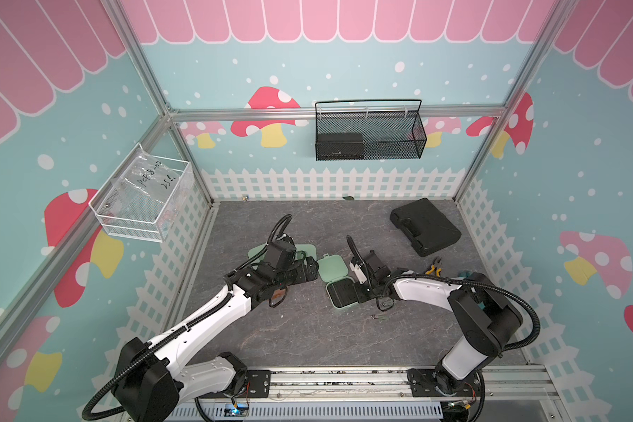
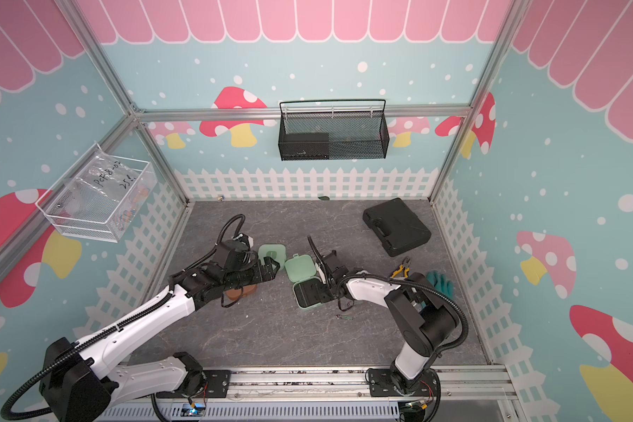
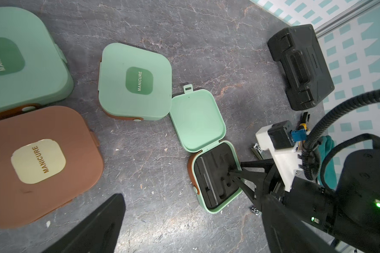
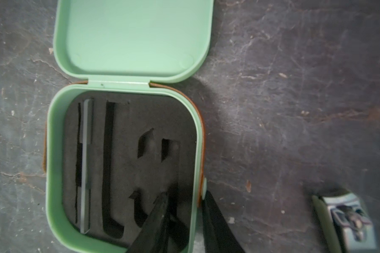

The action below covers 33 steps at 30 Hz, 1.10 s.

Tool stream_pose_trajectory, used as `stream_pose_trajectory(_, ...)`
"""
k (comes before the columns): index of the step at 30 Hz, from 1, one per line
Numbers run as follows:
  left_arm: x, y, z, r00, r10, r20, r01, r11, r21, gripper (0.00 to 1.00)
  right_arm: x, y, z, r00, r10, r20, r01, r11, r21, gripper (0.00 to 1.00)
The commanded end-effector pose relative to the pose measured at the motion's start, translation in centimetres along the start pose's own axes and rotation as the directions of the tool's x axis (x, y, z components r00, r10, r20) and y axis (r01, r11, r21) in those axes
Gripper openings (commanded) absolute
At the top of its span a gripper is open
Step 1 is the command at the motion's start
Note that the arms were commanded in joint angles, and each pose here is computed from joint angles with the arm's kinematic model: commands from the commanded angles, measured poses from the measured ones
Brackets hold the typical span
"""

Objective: Organize nail clipper sets
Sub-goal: Place the storage box in the storage box, then pick up the nail clipper from the center of the board.

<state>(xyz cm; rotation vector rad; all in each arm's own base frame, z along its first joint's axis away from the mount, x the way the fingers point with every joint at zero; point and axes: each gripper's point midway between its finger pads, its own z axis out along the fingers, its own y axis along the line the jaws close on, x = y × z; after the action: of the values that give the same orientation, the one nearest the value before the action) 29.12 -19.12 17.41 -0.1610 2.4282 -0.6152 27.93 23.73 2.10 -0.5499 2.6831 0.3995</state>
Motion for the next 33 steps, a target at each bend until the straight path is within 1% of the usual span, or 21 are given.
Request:
stream_pose_trajectory(1,0.3,0.9,-0.2,1.0,0.007,-0.007,-0.007,1.0,-0.027,1.0,2.1,-0.6,-0.6,0.995,0.014,-0.103,-0.009,0.999,0.05,0.36)
stream_pose_trajectory(5,0.7,1.3,0.0,1.0,-0.004,-0.021,0.004,0.999,-0.036,1.0,-0.8,-0.2,-3.4,0.999,-0.024,-0.04,0.027,0.997,0.071,0.41)
stream_pose_trajectory(7,0.9,1.4,0.2,0.999,-0.009,-0.033,0.007,0.999,-0.036,1.0,-1.7,-0.2,-4.8,0.999,-0.039,-0.019,0.041,0.995,0.086,0.44)
stream_pose_trajectory(10,1.1,1.3,0.2,0.999,-0.008,-0.041,0.007,1.0,-0.029,1.0,-2.1,-1.0,-6.5,0.998,-0.069,-0.007,0.07,0.989,0.129,0.49)
stream_pose_trajectory(12,1.2,1.2,0.1,0.999,-0.003,-0.044,0.001,1.0,-0.023,1.0,-1.7,-2.2,-7.0,0.996,-0.085,-0.026,0.088,0.982,0.166,0.51)
stream_pose_trajectory(15,1.2,1.2,-0.1,0.999,-0.001,-0.041,0.001,1.0,-0.018,1.0,-0.8,-3.9,-6.8,0.991,-0.112,-0.069,0.124,0.973,0.196,0.54)
stream_pose_trajectory(21,1.7,1.3,0.0,0.998,-0.011,-0.055,0.01,1.0,-0.012,0.99,1.0,-6.9,-5.2,0.975,-0.144,-0.172,0.178,0.963,0.203,0.57)
stream_pose_trajectory(28,2.0,1.5,0.2,0.998,-0.016,-0.067,0.015,1.0,-0.015,0.97,0.6,-8.3,-3.9,0.975,-0.117,-0.186,0.152,0.971,0.183,0.57)
stream_pose_trajectory(33,2.1,1.5,0.2,0.997,-0.012,-0.071,0.011,1.0,-0.014,0.97,1.3,-8.5,-3.0,0.967,-0.109,-0.229,0.148,0.975,0.165,0.53)
